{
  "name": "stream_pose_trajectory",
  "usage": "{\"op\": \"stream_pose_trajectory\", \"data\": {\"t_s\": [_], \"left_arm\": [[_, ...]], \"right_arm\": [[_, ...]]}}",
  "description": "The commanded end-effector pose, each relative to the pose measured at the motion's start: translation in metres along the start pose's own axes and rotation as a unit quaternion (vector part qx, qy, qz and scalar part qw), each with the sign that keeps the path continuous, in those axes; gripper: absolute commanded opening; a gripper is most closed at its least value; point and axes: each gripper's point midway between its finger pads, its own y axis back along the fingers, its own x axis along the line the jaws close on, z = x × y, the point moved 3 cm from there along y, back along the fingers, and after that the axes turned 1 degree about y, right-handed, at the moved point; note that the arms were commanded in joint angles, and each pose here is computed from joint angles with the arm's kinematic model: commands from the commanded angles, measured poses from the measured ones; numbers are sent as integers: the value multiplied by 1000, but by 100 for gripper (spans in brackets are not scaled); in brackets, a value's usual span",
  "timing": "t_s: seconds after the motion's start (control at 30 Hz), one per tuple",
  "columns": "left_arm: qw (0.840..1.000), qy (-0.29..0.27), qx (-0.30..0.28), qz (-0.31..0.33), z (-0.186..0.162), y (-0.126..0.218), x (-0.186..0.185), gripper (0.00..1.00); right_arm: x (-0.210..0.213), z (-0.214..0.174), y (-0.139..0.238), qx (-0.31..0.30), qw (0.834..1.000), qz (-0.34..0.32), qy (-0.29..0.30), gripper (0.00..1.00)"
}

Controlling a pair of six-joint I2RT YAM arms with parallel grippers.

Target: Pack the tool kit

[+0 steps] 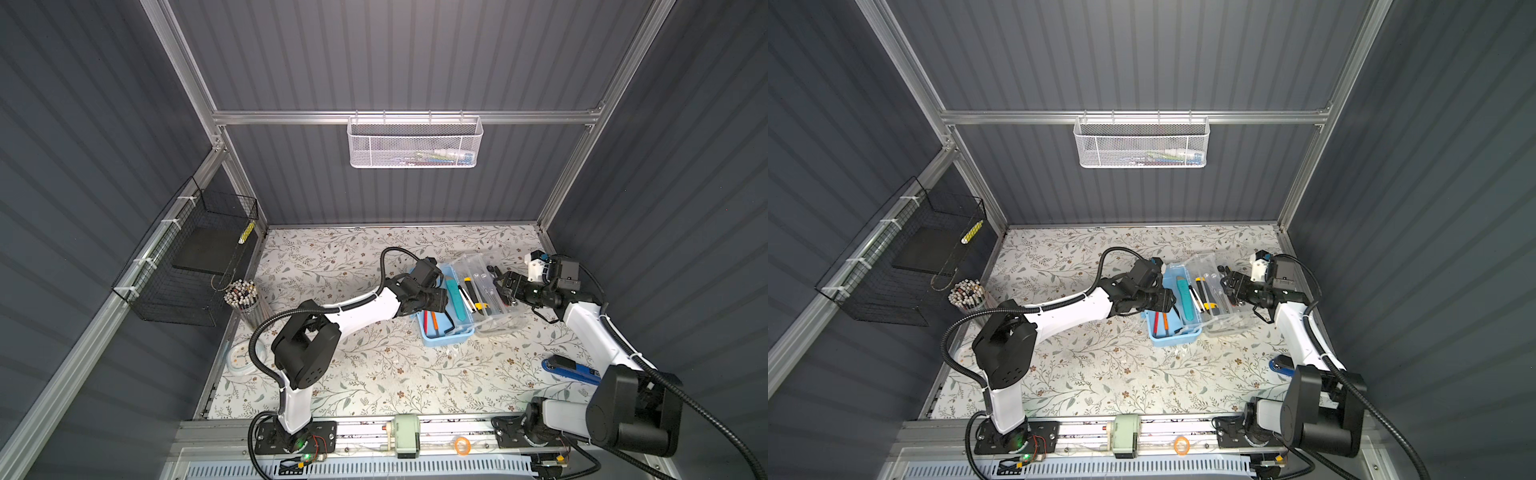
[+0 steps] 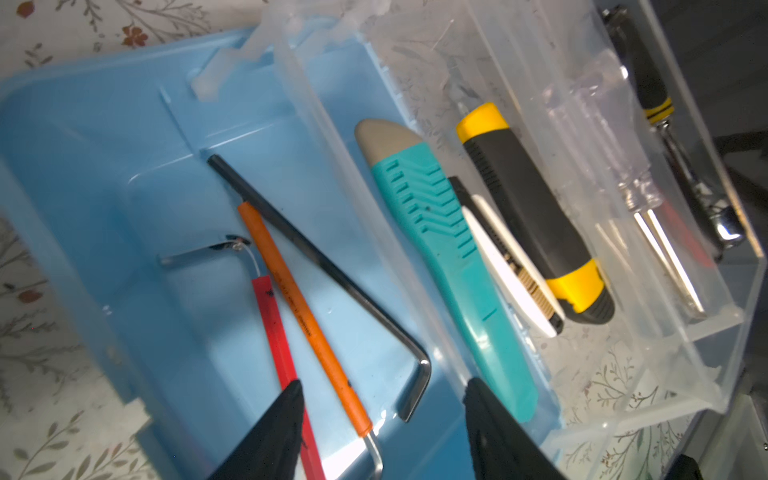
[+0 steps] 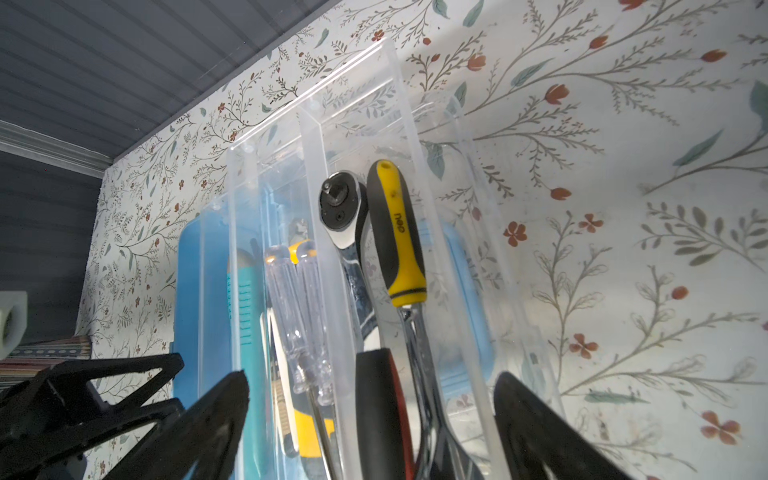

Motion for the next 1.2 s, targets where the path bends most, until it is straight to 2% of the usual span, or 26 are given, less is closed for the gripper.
{"op": "stream_pose_trajectory", "data": {"t_s": [0.0, 0.1, 0.13, 0.57, 0.83, 0.9, 1.03, 1.17], "left_arm": [[1000, 4, 0, 27, -8, 18, 17, 51], [999, 27, 8, 39, -18, 19, 32, 39], [999, 30, 10, 43, -21, 20, 36, 38], [996, 37, 26, 74, -35, 26, 49, 34], [996, 53, 54, 53, -50, 11, 49, 35], [996, 53, 59, 44, -52, 8, 47, 32], [997, 34, 68, 27, -52, 3, 40, 16], [997, 34, 72, 24, -53, -2, 40, 15]], "right_arm": [[7, 0, -3, 2, 1000, 30, -4, 92], [8, -1, -3, 4, 999, 33, -6, 91], [8, -1, -3, 4, 999, 32, -6, 91], [8, -3, -1, 9, 999, 30, -6, 90], [11, -2, 0, 10, 999, 40, -6, 85], [14, -3, 0, 12, 999, 49, -6, 83], [19, -3, 2, 10, 998, 64, -6, 80], [23, -2, 4, 9, 997, 73, -8, 77]]}}
